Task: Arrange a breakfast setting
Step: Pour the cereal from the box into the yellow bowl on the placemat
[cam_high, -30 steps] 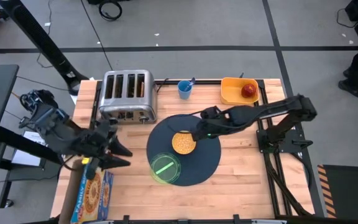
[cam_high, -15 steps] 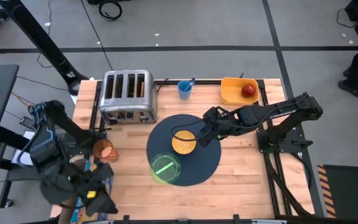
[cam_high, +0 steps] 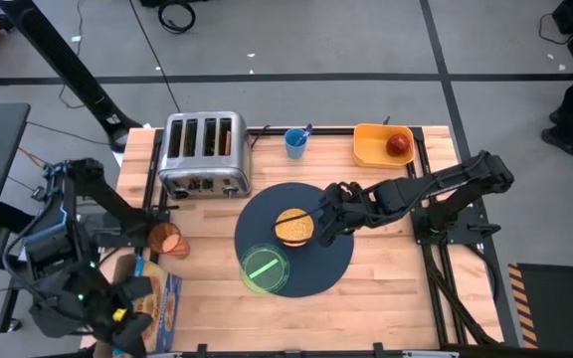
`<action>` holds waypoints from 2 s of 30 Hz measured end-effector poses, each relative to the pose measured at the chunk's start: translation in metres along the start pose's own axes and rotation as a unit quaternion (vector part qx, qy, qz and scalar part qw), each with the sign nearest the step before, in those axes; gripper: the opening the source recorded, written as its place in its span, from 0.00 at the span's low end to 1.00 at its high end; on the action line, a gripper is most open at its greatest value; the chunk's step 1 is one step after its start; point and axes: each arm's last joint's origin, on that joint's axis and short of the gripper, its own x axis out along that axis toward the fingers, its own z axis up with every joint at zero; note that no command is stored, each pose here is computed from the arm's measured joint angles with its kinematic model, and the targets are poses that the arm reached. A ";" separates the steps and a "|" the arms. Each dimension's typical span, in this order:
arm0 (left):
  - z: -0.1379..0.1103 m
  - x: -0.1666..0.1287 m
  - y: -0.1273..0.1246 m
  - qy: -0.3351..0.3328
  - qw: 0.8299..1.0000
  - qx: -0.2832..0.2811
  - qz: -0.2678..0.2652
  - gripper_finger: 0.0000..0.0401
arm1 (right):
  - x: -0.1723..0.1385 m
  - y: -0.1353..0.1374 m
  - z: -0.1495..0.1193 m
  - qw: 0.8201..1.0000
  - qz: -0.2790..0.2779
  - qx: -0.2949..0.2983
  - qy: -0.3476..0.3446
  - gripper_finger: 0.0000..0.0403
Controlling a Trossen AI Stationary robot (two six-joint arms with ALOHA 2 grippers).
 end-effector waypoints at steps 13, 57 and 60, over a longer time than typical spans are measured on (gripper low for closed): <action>0.031 -0.053 0.035 -0.073 0.987 -0.004 0.142 0.36 | 0.013 -0.003 -0.013 0.999 0.004 0.023 0.033 0.55; 0.052 0.037 0.040 -0.036 0.964 0.197 0.178 0.01 | -0.009 0.048 -0.007 0.922 0.208 -0.302 -0.128 0.59; 0.058 0.037 0.033 -0.049 0.957 0.237 0.161 0.01 | -0.012 0.051 -0.011 0.924 0.230 -0.284 -0.114 0.65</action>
